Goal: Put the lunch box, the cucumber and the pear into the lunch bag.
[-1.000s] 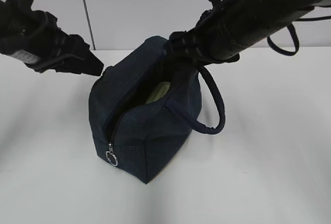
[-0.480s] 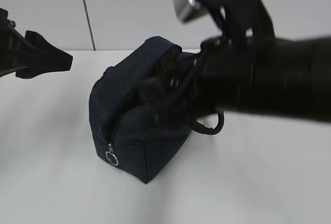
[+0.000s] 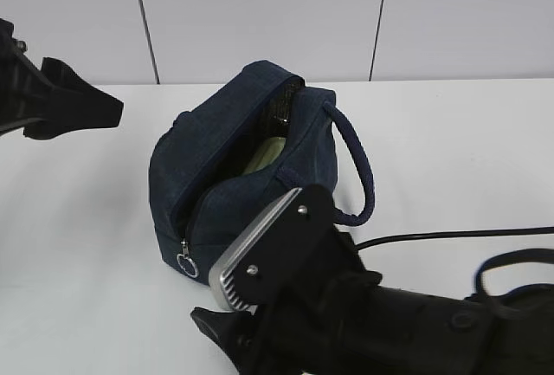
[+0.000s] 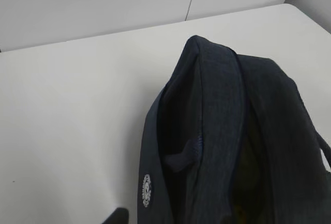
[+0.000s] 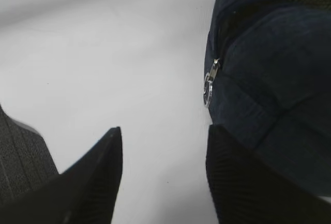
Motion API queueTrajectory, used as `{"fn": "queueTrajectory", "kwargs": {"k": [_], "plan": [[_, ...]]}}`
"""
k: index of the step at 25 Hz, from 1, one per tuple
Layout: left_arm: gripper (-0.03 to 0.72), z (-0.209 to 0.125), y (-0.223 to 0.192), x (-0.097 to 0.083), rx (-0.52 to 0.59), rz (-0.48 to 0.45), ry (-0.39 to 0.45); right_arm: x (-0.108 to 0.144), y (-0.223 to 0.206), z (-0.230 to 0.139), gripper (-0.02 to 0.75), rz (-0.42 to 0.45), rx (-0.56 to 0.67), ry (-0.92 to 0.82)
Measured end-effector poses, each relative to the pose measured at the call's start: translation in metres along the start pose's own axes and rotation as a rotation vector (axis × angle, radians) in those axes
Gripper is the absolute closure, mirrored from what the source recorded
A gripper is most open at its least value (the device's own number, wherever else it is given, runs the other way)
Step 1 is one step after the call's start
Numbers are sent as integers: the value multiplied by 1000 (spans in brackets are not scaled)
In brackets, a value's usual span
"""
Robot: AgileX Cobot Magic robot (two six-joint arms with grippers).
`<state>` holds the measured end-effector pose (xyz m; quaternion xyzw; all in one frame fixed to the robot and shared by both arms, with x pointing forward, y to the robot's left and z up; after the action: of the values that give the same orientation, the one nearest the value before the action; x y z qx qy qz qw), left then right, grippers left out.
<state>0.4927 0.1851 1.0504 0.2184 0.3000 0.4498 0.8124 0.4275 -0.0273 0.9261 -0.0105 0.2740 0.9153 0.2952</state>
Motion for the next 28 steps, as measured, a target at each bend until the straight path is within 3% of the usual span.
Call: {"fn": "queueTrajectory", "kwargs": {"k": [11, 28], "plan": [[359, -3, 0, -1, 22, -11, -2, -1, -70, -16, 344, -66, 88, -124], [379, -5, 0, -3, 35, -18, -3, -5, -95, -21, 349, -122, 103, -153]]}}
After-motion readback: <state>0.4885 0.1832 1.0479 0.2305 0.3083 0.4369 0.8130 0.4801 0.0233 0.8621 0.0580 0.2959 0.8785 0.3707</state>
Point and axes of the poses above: a point on each arm's last joint axis where the gripper is mounted, y pointing back along that axis away from the gripper, x along the wrist's bending axis when the last joint is at zero, z = x × y, the point moved 4 cm from there along -y, pointing out along that axis toward the gripper, and after that the axes turned 9 degrees about y, right-handed, at the moved point
